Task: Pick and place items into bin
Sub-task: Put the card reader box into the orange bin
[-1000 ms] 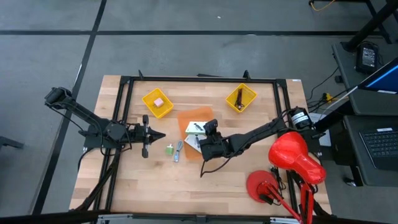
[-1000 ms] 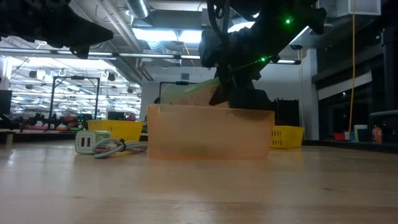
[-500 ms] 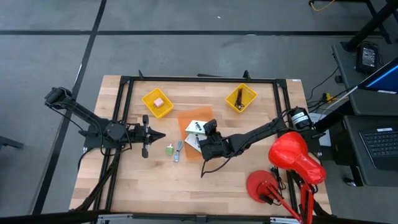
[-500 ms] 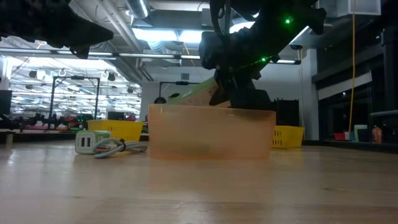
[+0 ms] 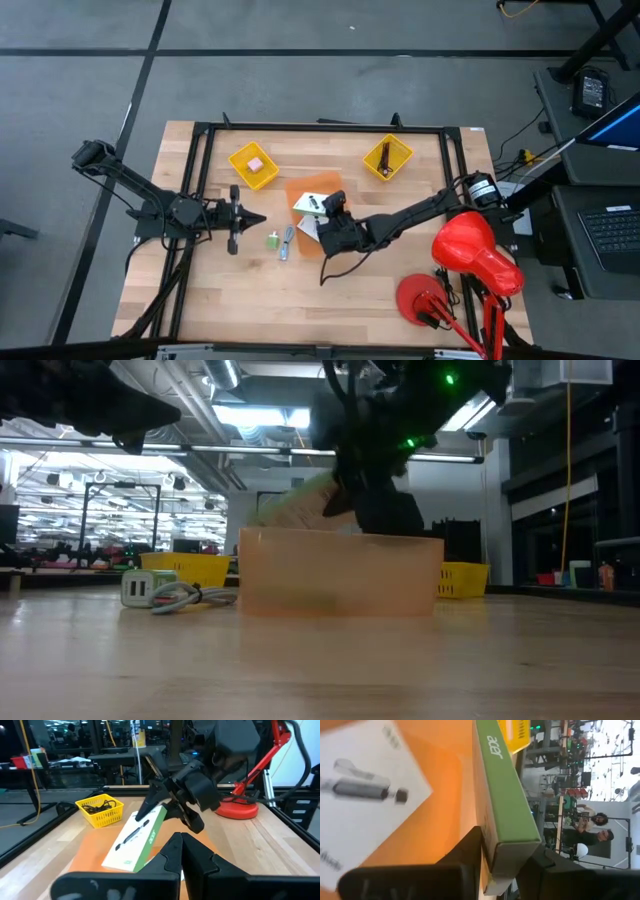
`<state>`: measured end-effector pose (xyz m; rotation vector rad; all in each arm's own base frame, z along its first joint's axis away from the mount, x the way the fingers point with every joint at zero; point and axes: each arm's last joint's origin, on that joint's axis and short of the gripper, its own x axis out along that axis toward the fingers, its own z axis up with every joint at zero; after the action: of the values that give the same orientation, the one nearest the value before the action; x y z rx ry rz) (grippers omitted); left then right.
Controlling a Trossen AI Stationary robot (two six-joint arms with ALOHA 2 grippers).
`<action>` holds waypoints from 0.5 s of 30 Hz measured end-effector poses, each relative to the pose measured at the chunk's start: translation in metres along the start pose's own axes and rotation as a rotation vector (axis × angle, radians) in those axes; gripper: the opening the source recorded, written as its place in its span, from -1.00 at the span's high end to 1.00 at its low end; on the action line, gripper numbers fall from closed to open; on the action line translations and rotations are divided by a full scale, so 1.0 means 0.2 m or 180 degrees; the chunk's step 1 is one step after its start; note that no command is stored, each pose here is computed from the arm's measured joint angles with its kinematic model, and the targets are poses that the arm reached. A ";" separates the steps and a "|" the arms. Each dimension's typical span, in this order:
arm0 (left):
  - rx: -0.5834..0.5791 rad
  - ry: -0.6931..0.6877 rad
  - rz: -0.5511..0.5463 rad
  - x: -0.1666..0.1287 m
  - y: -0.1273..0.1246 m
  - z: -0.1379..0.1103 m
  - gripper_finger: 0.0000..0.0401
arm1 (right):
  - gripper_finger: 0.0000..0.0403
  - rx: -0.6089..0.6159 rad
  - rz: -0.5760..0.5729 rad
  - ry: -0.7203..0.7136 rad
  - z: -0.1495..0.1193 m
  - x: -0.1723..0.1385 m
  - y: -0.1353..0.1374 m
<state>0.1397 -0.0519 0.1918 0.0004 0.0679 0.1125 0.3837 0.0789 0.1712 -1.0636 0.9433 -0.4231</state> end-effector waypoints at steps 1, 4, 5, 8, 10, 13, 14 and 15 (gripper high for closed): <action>0.0000 0.0000 -0.0018 0.00 0.00 0.00 0.99 | 0.61 0.0032 -0.0005 -0.0025 0.01 0.00 -0.02; 0.0000 0.0002 -0.0053 0.00 0.00 0.00 0.99 | 0.61 0.0109 0.0099 -0.0137 0.06 -0.01 -0.07; 0.0000 0.0002 -0.0054 0.00 0.00 0.00 0.99 | 0.61 0.0142 0.0139 -0.0185 0.07 -0.02 -0.09; 0.0000 0.0001 -0.0054 0.00 0.00 0.00 0.99 | 0.61 0.0146 0.0283 -0.0238 0.09 -0.02 -0.14; 0.0000 0.0001 -0.0055 0.00 0.00 0.00 0.99 | 0.61 0.0103 0.0341 -0.0148 0.08 -0.02 -0.15; 0.0000 0.0001 -0.0055 0.00 0.00 0.00 0.99 | 0.61 0.0088 0.0409 -0.0016 0.06 -0.01 -0.15; 0.0000 0.0001 -0.0055 0.00 0.00 0.00 0.99 | 0.61 0.0094 0.0468 0.0012 0.05 -0.01 -0.15; 0.0000 0.0001 -0.0054 0.00 0.00 0.00 0.99 | 0.61 0.0110 0.0550 0.0024 0.04 -0.01 -0.14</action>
<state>0.1398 -0.0524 0.1919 -0.0004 0.0683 0.0955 0.3935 0.0716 0.1982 -0.9412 1.0222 -0.2995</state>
